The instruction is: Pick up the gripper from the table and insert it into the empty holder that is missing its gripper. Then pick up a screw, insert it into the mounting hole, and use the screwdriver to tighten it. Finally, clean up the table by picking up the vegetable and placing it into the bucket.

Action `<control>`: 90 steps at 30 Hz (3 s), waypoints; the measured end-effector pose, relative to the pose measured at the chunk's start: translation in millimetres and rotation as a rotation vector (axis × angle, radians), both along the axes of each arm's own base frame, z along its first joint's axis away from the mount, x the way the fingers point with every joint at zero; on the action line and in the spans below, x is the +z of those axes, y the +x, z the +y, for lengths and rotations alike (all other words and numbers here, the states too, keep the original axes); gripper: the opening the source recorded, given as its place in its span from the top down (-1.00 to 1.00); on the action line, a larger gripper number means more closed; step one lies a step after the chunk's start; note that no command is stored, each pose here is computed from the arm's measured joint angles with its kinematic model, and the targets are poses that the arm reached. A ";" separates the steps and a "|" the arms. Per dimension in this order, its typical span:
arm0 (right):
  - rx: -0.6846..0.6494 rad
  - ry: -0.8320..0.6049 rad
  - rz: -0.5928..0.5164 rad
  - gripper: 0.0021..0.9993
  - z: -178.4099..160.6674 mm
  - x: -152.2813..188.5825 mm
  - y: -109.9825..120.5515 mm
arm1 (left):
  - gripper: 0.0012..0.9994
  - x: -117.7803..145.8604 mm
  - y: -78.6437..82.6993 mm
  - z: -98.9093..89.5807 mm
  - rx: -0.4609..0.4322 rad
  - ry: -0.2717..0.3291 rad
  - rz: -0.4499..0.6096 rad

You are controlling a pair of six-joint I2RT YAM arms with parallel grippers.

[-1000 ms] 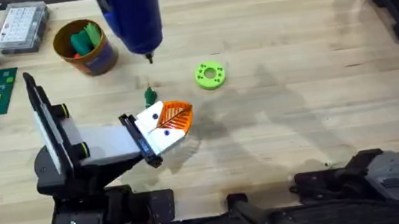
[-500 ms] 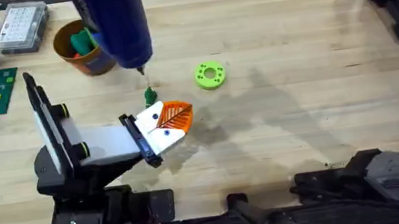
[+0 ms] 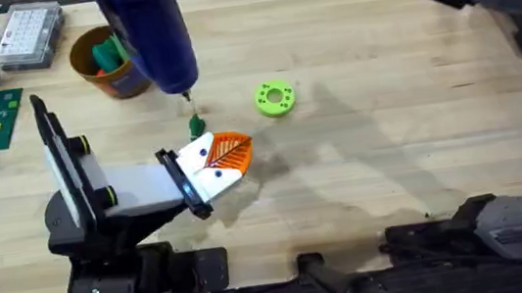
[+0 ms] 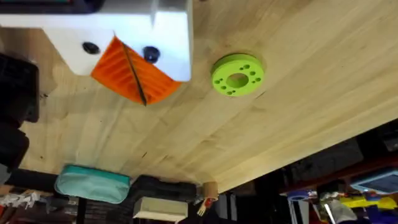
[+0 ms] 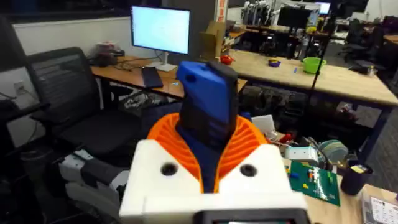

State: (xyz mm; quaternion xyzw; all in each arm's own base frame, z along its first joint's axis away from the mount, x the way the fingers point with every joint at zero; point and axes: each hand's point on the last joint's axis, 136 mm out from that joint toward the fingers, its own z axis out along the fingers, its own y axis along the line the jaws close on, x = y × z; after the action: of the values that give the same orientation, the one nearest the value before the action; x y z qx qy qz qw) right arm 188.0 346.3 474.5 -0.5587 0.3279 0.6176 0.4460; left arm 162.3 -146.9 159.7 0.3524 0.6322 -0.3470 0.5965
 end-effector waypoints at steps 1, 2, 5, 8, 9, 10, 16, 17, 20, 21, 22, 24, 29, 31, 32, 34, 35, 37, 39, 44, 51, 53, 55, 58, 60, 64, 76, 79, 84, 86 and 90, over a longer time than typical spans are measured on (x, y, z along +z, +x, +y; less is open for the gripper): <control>0.003 -0.003 0.000 0.87 0.9 -1.5 0.2 | 0.97 0.0 0.0 0.0 0.000 0.000 0.000; 0.007 -0.003 -0.004 0.87 1.6 -2.2 -0.6 | 0.97 0.0 0.0 0.0 0.000 0.000 0.000; 0.022 0.002 -0.026 0.87 3.1 -2.7 -5.9 | 0.97 0.0 0.0 0.0 0.000 0.000 0.000; 0.032 0.012 -0.050 0.87 5.0 -3.0 -10.2 | 0.97 0.0 0.0 0.0 0.000 0.000 0.000; 0.034 0.017 -0.059 0.87 5.4 -2.9 -11.4 | 0.97 0.0 0.0 0.0 0.000 0.000 0.000; 0.035 0.026 -0.072 0.87 5.6 -2.6 -12.9 | 0.97 0.0 0.0 0.0 0.000 0.000 0.000; 0.045 0.048 -0.104 0.87 6.8 -13.1 -18.0 | 0.97 0.0 0.0 0.0 0.000 0.000 0.000; 0.045 0.044 -0.100 0.87 7.1 -15.6 -17.6 | 0.97 0.0 0.0 0.0 0.000 0.000 0.000; 0.045 0.039 -0.093 0.87 7.6 -19.7 -17.0 | 0.97 0.0 0.0 0.0 0.000 0.000 0.000; 0.045 0.038 -0.092 0.87 7.6 -20.2 -17.0 | 0.97 0.1 0.0 0.0 0.000 0.000 0.000; 0.045 0.039 -0.092 0.87 7.7 -20.7 -17.1 | 0.97 0.0 0.0 0.0 0.000 0.000 0.000; 0.045 0.039 -0.094 0.87 7.9 -24.3 -17.1 | 0.97 0.0 0.0 0.0 0.000 0.000 0.000; 0.048 0.059 -0.115 0.87 6.4 -36.0 -20.6 | 0.97 0.0 0.0 0.0 0.000 0.000 0.000; 0.051 0.061 -0.115 0.87 6.2 -39.6 -21.8 | 0.97 0.0 0.0 0.0 0.000 0.000 0.000; 0.051 0.059 -0.111 0.87 6.3 -40.9 -21.8 | 0.97 0.0 0.0 0.0 0.000 0.000 0.000; 0.053 0.054 -0.104 0.87 6.5 -42.4 -21.8 | 0.97 -0.1 0.0 0.0 0.000 0.000 0.001; 0.053 0.053 -0.102 0.87 6.5 -42.6 -21.8 | 0.97 0.0 0.0 0.0 0.000 0.000 0.000; 0.054 0.053 -0.101 0.87 6.4 -42.5 -21.9 | 0.97 0.0 0.0 0.0 0.000 0.000 0.000; 0.054 0.053 -0.099 0.87 6.5 -42.5 -22.1 | 0.97 0.0 0.0 0.0 0.000 0.000 0.000; 0.068 0.054 -0.099 0.87 8.8 -42.6 -26.9 | 0.97 0.0 0.0 0.0 0.000 0.000 0.000; 0.082 0.055 -0.110 0.87 10.7 -44.2 -31.4 | 0.97 0.0 0.0 0.0 0.000 0.000 0.000; 0.081 0.054 -0.109 0.87 10.8 -45.7 -31.2 | 0.97 0.1 0.0 0.0 0.000 0.000 0.000; 0.081 0.050 -0.105 0.87 11.2 -48.7 -30.8 | 0.97 0.1 0.0 0.0 0.000 0.000 0.000; 0.078 0.044 -0.096 0.87 11.7 -54.5 -30.1 | 0.97 0.0 0.0 0.0 0.000 0.000 0.000; 0.078 0.039 -0.089 0.87 12.3 -58.7 -29.3 | 0.97 0.0 0.0 0.0 0.000 0.000 0.000; 0.078 0.031 -0.079 0.87 13.2 -63.4 -28.3 | 0.97 0.0 0.0 0.0 0.000 0.000 0.000; 0.052 0.029 -0.065 0.87 15.3 -75.4 -24.0 | 0.97 0.0 0.0 0.0 0.000 0.000 0.000; 0.043 0.032 -0.064 0.87 15.9 -76.1 -22.6 | 0.97 0.0 0.0 0.0 0.000 0.000 0.000; 0.031 0.037 -0.063 0.87 16.6 -77.1 -20.9 | 0.97 0.0 0.0 0.0 0.000 0.000 0.000; 0.029 0.038 -0.064 0.87 16.7 -77.0 -20.6 | 0.97 0.0 0.0 0.0 0.000 0.000 0.000; 0.028 0.036 -0.061 0.87 17.2 -77.7 -20.0 | 0.97 0.0 0.0 0.0 0.000 0.000 0.000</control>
State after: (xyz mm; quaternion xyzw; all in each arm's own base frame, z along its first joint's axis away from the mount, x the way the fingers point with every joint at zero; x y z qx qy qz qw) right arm 167.9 363.5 396.8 -0.5737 0.2949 0.6122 0.4572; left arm 162.3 -146.9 159.7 0.3523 0.6322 -0.3470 0.5964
